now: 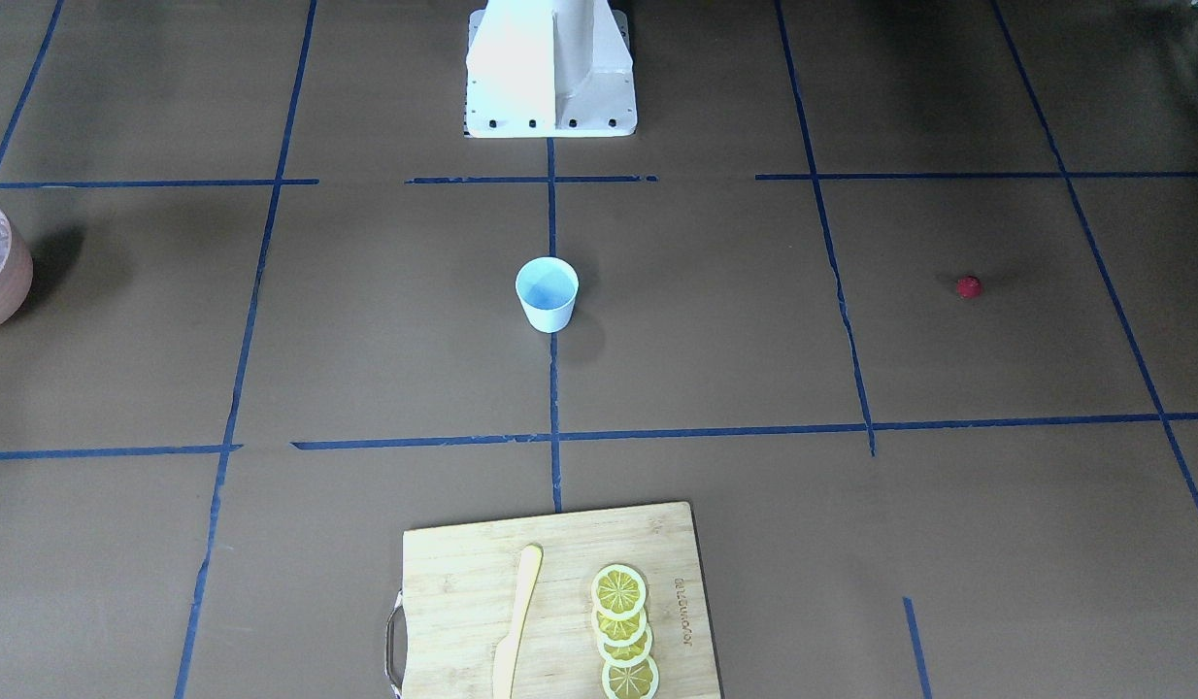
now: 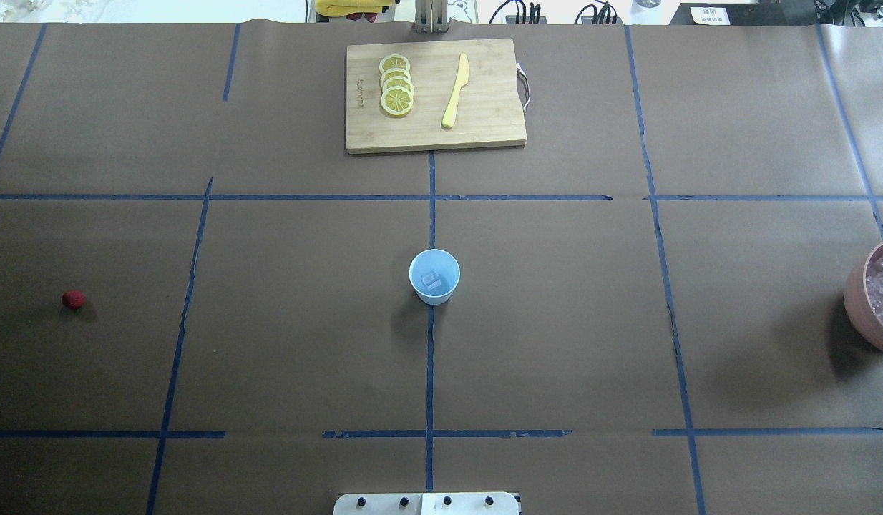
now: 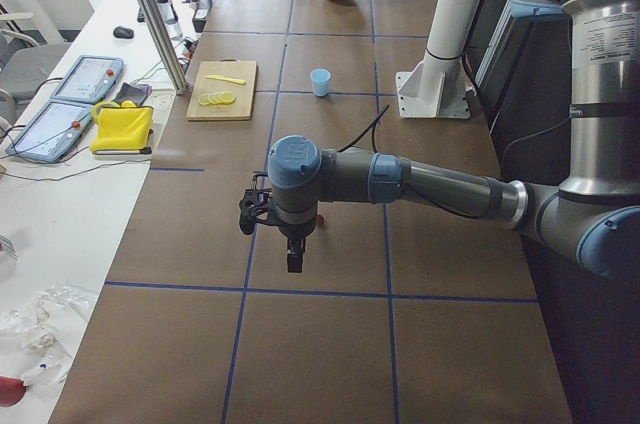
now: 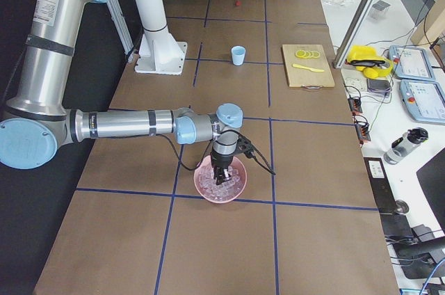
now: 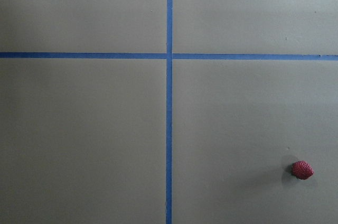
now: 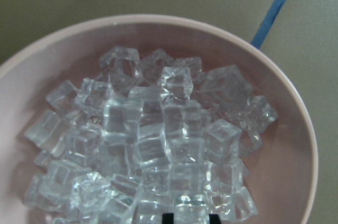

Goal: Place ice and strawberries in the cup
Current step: 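Lower the right gripper into the bowl and grasp another ice cube, then carry the ice cube with the right gripper toward the blue cup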

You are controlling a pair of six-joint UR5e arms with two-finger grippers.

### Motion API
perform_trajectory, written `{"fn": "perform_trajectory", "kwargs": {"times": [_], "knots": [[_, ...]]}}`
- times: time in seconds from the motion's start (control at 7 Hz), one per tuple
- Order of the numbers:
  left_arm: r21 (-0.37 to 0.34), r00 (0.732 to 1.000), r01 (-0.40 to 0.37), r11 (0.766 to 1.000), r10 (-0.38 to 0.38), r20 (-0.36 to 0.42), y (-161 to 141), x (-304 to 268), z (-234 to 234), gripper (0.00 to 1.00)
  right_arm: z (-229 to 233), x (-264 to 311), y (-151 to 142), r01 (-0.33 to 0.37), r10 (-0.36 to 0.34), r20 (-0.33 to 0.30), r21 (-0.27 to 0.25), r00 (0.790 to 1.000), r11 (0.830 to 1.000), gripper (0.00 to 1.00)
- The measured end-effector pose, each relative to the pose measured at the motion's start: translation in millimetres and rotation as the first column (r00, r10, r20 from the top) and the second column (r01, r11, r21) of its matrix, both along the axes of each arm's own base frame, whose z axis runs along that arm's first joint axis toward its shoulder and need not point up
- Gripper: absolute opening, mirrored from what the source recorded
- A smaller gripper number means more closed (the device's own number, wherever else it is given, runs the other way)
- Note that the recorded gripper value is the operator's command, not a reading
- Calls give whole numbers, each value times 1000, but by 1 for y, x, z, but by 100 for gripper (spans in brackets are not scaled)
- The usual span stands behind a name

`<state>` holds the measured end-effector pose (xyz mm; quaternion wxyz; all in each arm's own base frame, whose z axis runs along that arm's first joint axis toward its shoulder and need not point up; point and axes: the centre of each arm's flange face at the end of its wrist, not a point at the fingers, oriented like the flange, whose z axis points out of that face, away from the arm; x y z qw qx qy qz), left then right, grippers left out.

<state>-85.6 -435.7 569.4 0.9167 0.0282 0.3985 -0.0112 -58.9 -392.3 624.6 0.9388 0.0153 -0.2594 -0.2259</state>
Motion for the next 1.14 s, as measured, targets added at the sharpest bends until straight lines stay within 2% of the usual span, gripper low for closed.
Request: {"fn": "perform_trajectory", "kwargs": {"times": [0.29,0.57,0.71,1.0,1.14], "knots": [[1,1000,0,1000,0,0,0,0,0,100,-71,21,-7,-55,55,27,28,998,998,0],[0,1000,0,1000,0,0,0,0,0,100,-132,18,-39,-94,87,113,60,990,994,0],[-1,1000,0,1000,0,0,0,0,0,100,-160,10,-60,-127,116,167,57,979,990,0],[0,1000,1,1000,-1,0,0,0,-1,100,-227,-39,-104,-192,186,268,-2,945,981,0],[3,1000,1,1000,-1,0,1,0,-3,100,-271,-87,-124,-200,204,297,-44,933,979,0]]}}
